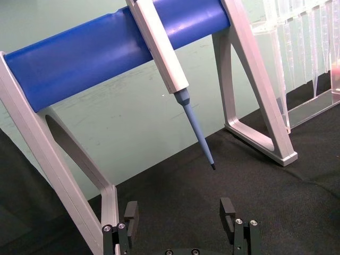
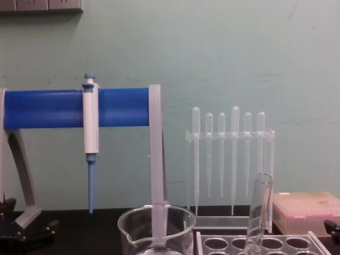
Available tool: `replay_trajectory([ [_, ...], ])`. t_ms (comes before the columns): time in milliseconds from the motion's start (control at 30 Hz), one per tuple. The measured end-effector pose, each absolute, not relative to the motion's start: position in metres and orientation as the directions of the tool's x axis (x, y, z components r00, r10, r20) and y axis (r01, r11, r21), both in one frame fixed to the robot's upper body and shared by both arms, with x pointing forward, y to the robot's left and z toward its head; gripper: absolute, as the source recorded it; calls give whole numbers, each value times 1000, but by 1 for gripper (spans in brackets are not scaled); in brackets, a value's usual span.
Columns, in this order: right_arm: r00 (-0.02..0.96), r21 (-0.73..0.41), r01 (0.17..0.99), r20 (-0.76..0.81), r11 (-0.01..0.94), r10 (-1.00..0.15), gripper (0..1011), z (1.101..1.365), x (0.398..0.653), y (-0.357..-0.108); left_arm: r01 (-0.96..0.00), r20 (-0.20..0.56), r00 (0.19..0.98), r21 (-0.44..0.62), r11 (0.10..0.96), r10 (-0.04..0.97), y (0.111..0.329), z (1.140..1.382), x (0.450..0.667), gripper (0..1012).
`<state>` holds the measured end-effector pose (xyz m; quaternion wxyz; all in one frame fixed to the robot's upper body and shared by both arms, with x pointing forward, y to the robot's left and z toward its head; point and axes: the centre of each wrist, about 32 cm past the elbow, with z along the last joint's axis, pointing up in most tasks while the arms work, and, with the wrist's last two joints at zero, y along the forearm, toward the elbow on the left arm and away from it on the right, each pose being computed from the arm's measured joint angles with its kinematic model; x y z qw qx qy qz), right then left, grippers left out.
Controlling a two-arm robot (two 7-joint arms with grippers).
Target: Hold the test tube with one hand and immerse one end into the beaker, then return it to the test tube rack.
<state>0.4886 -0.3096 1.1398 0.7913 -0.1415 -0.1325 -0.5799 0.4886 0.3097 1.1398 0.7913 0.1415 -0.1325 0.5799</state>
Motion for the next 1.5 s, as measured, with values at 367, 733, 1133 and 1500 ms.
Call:
replay_trajectory([
  [367,302,-19,948,372,319,-878,1000,1160,480,-307,-955,374,292,70,287,880,310,1140,489,1000],
  [733,351,37,924,315,381,-882,1000,1185,448,-319,-955,374,292,70,287,880,310,1140,489,1000],
  [1133,494,22,858,238,514,-836,1000,1186,402,-329,-955,374,292,70,287,880,310,1140,489,1000],
  [1500,588,-1,801,191,599,-786,1000,1177,386,-310,-955,374,292,70,287,880,310,1140,489,1000],
])
